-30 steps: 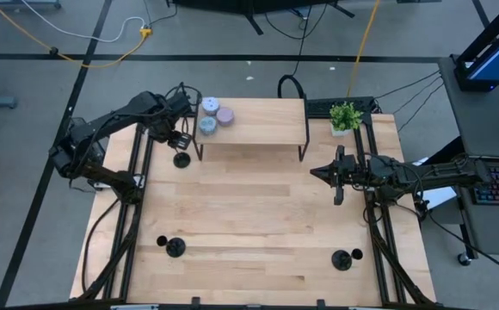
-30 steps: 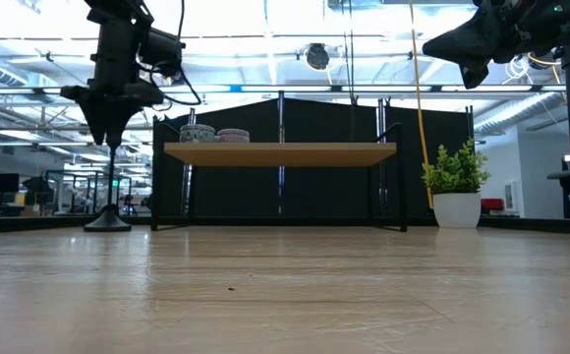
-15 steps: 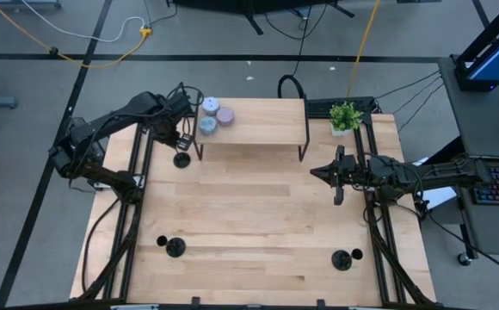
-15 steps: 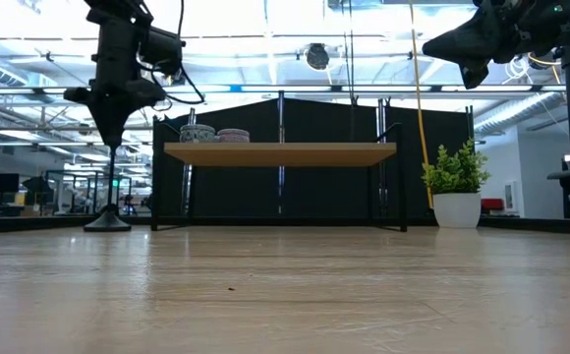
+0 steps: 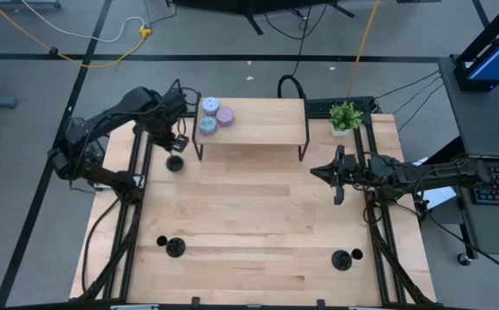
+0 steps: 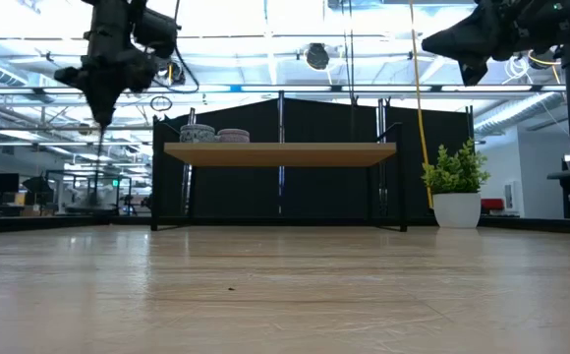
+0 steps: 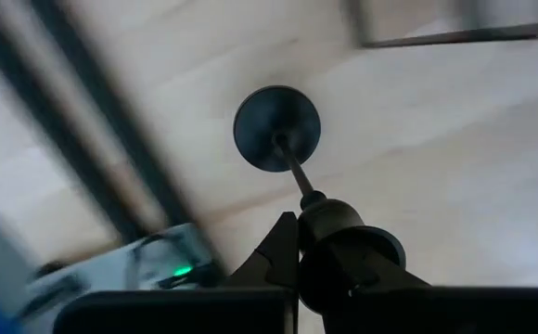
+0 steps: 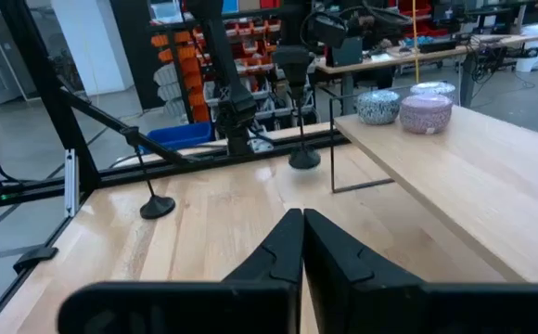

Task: Pick & Place candle stick holders
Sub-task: Put the top black candle holder on the shelf

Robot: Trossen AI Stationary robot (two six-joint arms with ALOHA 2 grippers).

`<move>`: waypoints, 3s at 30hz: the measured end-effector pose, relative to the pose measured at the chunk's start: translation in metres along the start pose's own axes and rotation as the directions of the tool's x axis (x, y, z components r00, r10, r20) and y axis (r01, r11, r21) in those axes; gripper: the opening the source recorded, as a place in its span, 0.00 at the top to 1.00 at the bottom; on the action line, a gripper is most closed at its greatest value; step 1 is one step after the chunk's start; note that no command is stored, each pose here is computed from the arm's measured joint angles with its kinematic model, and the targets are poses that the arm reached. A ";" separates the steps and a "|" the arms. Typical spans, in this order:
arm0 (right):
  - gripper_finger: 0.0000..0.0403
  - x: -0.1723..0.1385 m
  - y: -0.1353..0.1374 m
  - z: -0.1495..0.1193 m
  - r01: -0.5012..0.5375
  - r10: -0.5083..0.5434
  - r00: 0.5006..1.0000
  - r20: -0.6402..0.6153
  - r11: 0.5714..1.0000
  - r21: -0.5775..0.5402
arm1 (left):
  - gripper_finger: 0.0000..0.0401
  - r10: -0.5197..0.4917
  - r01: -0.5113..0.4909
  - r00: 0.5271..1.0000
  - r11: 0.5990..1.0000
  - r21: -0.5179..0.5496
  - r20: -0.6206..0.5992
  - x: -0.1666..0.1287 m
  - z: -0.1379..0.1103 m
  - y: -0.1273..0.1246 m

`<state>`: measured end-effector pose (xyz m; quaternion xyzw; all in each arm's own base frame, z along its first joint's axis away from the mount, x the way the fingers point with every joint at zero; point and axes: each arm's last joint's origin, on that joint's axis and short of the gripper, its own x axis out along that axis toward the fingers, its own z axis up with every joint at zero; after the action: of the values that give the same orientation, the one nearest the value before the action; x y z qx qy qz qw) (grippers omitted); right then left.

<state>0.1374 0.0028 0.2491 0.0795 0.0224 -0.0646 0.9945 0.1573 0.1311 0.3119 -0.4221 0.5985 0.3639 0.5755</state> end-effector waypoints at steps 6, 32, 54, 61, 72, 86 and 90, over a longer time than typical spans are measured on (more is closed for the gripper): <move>0.99 0.002 0.000 0.008 0.046 -0.035 0.995 0.096 0.993 -0.108 | 0.97 -0.157 0.161 0.984 0.986 0.033 -0.084 -0.003 -0.013 -0.012; 1.00 0.090 0.008 0.006 -0.083 0.088 0.994 -0.060 0.993 0.079 | 0.97 -0.727 0.694 0.686 0.665 0.276 0.027 -0.018 -0.041 -0.144; 0.97 0.137 0.015 0.031 -0.192 0.207 0.970 -0.125 0.974 0.124 | 0.97 -0.752 0.678 0.645 0.645 0.354 0.134 0.001 -0.029 -0.183; 0.79 0.139 0.008 0.029 -0.152 0.179 0.973 -0.147 0.972 0.181 | 0.97 -0.757 0.679 0.640 0.638 0.363 0.132 0.007 -0.024 -0.190; 0.52 0.143 0.007 0.020 -0.134 0.170 0.967 -0.189 0.973 0.186 | 0.97 -0.778 0.689 0.604 0.618 0.379 0.170 0.008 -0.018 -0.196; 0.52 0.175 0.012 0.036 -0.112 0.145 0.923 -0.356 0.987 0.111 | 0.97 -0.779 0.688 0.597 0.620 0.377 0.192 0.007 -0.018 -0.197; 0.56 0.183 0.012 0.039 -0.099 0.136 0.908 -0.396 0.989 0.111 | 0.97 -0.775 0.682 0.603 0.624 0.382 0.189 0.007 -0.019 -0.197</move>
<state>0.3212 -0.0148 0.2795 0.1363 0.2188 0.0121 0.9661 0.3324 0.0387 0.3160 -0.4794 0.3072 0.0753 0.8186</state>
